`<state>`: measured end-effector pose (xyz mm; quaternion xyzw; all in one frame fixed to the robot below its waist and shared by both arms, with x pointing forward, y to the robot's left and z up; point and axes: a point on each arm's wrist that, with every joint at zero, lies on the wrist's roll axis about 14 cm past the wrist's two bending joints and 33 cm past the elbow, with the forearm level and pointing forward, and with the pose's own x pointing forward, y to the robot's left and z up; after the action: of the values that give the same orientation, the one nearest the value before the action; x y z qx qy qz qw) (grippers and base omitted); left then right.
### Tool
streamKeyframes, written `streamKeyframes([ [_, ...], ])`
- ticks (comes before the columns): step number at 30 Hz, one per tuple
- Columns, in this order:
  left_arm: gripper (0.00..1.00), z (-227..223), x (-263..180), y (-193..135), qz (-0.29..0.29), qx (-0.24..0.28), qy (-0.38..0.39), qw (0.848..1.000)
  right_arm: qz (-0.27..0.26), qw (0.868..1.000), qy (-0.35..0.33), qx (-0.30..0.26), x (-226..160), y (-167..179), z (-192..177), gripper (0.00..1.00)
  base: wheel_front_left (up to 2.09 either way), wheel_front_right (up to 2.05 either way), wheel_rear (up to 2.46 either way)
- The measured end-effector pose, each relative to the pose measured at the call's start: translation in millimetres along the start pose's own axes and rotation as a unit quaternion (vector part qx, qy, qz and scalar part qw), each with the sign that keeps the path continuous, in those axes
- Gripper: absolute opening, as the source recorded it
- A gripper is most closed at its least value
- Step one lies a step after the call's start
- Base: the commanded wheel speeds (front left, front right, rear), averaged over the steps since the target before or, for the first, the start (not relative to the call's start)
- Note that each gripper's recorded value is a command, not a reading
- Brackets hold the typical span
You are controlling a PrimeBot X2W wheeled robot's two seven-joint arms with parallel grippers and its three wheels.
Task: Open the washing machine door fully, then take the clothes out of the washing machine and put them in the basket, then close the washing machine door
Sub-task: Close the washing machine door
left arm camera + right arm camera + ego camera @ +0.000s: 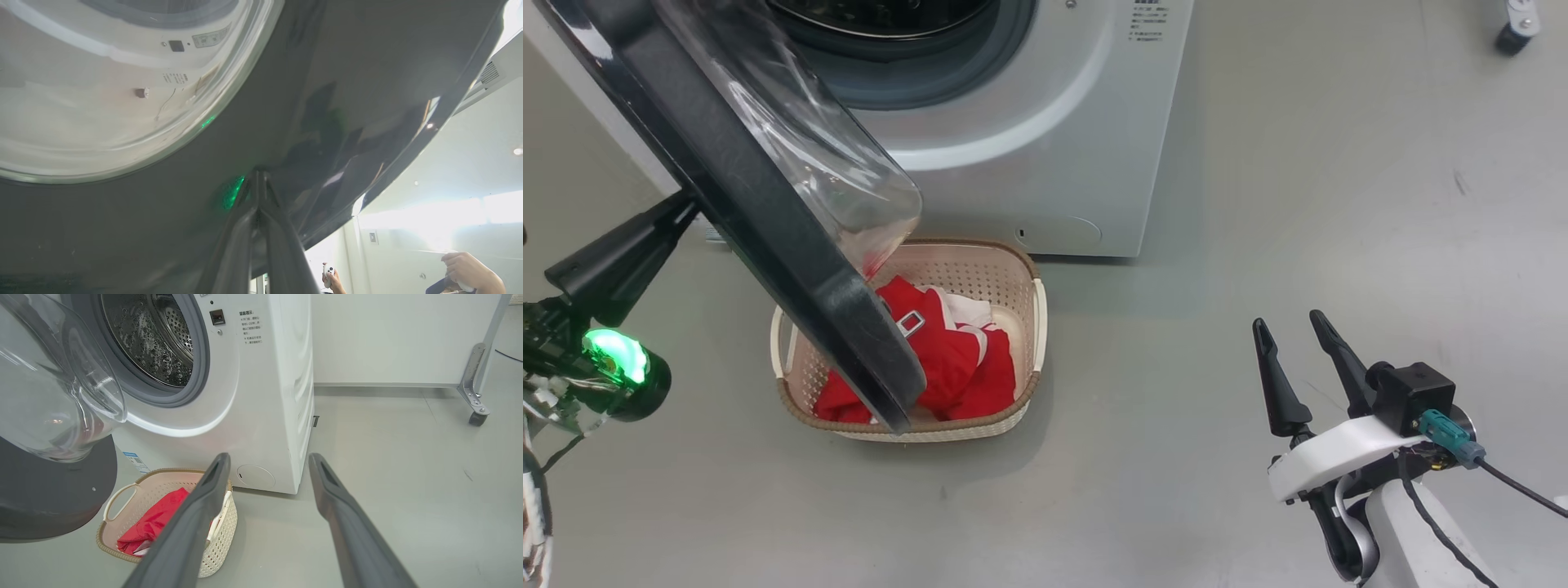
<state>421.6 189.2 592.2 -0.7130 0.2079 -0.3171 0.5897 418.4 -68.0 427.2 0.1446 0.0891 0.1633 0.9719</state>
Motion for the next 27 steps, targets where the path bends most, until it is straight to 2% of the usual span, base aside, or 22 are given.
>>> streamKeyframes([
  [16,0.0,2,59,16,-0.02,0.01,-0.002,1.0,-0.083,0.996,-0.027,0.018,-33,-48,17,1.0,0.0,0.0,0.0],
  [27,0.0,-12,88,26,-0.033,-0.007,0.011,0.999,-0.13,0.99,-0.051,0.018,-51,-72,32,1.0,0.0,0.0,0.0],
])
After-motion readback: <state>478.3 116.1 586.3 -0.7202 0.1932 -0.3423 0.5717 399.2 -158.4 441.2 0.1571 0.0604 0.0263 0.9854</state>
